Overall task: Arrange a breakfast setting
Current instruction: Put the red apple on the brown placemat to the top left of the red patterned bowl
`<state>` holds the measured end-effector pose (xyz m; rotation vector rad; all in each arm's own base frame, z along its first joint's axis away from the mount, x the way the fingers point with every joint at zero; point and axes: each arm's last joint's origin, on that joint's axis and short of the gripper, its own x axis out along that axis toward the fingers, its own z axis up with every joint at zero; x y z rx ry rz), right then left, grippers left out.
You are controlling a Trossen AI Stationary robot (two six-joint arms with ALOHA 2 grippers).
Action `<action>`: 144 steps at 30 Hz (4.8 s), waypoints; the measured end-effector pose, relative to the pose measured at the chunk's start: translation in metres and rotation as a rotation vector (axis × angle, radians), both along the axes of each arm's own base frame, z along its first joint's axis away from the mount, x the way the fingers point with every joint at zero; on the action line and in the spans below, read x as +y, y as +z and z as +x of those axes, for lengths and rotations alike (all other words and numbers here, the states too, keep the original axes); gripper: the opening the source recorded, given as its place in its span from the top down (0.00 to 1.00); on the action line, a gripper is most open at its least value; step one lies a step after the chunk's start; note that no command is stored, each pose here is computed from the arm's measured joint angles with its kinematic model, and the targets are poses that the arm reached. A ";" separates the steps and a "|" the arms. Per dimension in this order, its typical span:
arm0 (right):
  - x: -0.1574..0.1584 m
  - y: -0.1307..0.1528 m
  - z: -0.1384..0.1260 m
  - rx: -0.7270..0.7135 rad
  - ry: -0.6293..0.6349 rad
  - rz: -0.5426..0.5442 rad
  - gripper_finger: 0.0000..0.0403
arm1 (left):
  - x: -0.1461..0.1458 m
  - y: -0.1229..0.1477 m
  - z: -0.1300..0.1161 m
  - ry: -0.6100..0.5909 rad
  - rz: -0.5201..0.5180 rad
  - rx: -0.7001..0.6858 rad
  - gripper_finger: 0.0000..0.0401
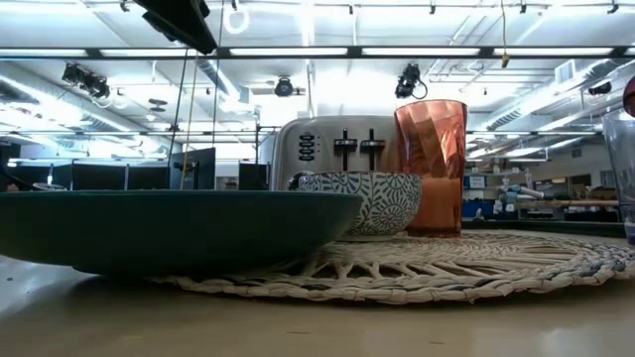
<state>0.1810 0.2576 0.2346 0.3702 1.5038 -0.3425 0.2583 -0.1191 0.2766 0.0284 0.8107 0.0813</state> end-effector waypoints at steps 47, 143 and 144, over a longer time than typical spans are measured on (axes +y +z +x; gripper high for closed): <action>-0.018 -0.063 -0.011 0.052 -0.088 -0.025 0.79 | 0.001 0.001 0.001 -0.015 0.015 -0.007 0.65; -0.244 -0.031 0.286 -0.589 0.044 -0.421 0.96 | 0.041 0.038 -0.077 0.058 0.088 0.123 0.65; -0.244 -0.031 0.286 -0.591 0.045 -0.421 0.96 | 0.040 0.038 -0.077 0.057 0.087 0.122 0.65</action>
